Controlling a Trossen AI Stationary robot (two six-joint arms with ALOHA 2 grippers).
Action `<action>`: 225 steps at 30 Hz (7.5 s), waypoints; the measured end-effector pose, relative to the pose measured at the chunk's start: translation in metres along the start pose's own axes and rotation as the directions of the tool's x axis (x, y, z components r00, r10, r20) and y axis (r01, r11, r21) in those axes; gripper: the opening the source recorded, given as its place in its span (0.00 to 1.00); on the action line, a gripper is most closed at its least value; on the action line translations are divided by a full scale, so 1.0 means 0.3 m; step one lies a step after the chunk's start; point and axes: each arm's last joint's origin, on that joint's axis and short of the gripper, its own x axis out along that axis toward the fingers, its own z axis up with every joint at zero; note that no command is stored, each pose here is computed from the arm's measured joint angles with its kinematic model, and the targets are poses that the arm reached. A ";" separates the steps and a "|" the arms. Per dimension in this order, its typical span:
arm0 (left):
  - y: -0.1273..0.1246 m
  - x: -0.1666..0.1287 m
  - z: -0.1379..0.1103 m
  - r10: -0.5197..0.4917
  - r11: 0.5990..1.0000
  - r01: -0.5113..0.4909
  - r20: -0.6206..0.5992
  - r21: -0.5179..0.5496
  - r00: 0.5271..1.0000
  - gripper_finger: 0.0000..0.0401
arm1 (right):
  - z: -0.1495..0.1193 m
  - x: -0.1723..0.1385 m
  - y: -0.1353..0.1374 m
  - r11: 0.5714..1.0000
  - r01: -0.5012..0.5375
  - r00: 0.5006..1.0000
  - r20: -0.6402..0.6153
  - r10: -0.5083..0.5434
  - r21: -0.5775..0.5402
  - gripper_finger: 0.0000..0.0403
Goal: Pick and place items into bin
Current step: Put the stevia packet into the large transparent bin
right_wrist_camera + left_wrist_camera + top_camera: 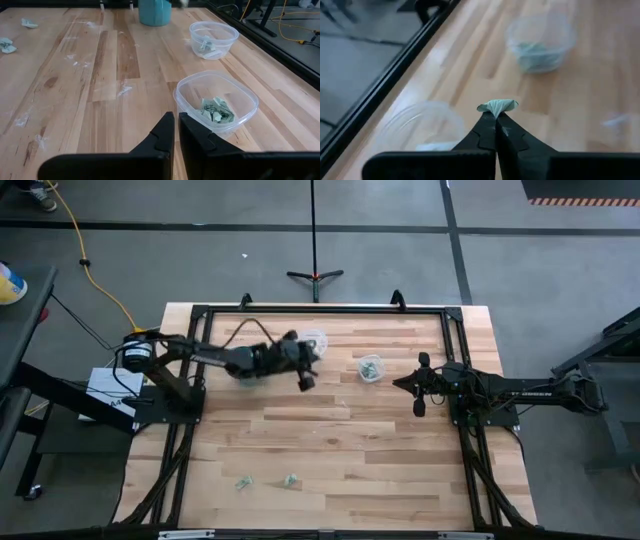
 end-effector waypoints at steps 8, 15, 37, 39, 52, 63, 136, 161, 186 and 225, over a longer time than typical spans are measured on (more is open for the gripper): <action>0.175 0.045 -0.033 0.005 0.996 -0.008 -0.030 -0.088 1.000 0.10 | 0.000 0.000 0.000 1.000 0.000 1.000 -0.001 0.000 -0.002 0.04; 0.212 0.048 -0.024 0.035 0.993 -0.034 0.010 -0.112 0.999 0.40 | 0.000 0.000 0.000 1.000 0.000 1.000 0.000 0.000 -0.009 0.04; -0.545 -0.304 -0.024 -0.635 0.769 0.628 -0.024 -0.124 0.773 0.41 | -0.004 0.000 -0.003 0.999 0.034 0.999 -0.012 -0.034 -0.003 0.04; -0.603 -0.365 -0.027 -0.608 0.787 0.601 -0.013 -0.139 0.794 0.39 | -0.003 0.000 -0.003 0.999 0.034 0.999 -0.011 -0.034 -0.003 0.04; -0.862 -0.490 -0.061 -0.685 0.707 0.660 -0.009 -0.254 0.729 0.35 | -0.003 0.000 -0.003 0.999 0.035 0.999 -0.008 -0.034 0.024 0.04; -0.854 -0.449 -0.084 -0.676 0.722 0.591 -0.182 -0.360 0.714 0.48 | -0.005 0.000 -0.004 0.998 0.038 0.999 -0.015 -0.037 0.046 0.04; 0.179 0.129 0.025 0.005 0.997 0.016 -0.277 0.075 0.961 0.09 | -0.010 0.000 -0.007 0.997 0.076 0.997 -0.032 -0.075 0.021 0.04; -0.177 -0.209 0.140 -0.428 0.903 0.398 -0.265 -0.162 0.864 0.49 | -0.011 0.000 -0.007 0.997 0.075 0.997 -0.036 -0.074 0.024 0.04; -0.712 -0.647 -0.193 -0.477 0.762 -0.156 -0.708 -0.628 0.521 0.23 | -0.010 -0.001 -0.008 0.996 0.081 0.996 -0.032 -0.080 0.023 0.04; -0.767 -0.538 -0.323 -0.326 0.902 -0.116 -0.833 -0.415 0.447 0.11 | -0.012 -0.001 -0.007 0.997 0.075 0.996 -0.039 -0.074 0.021 0.04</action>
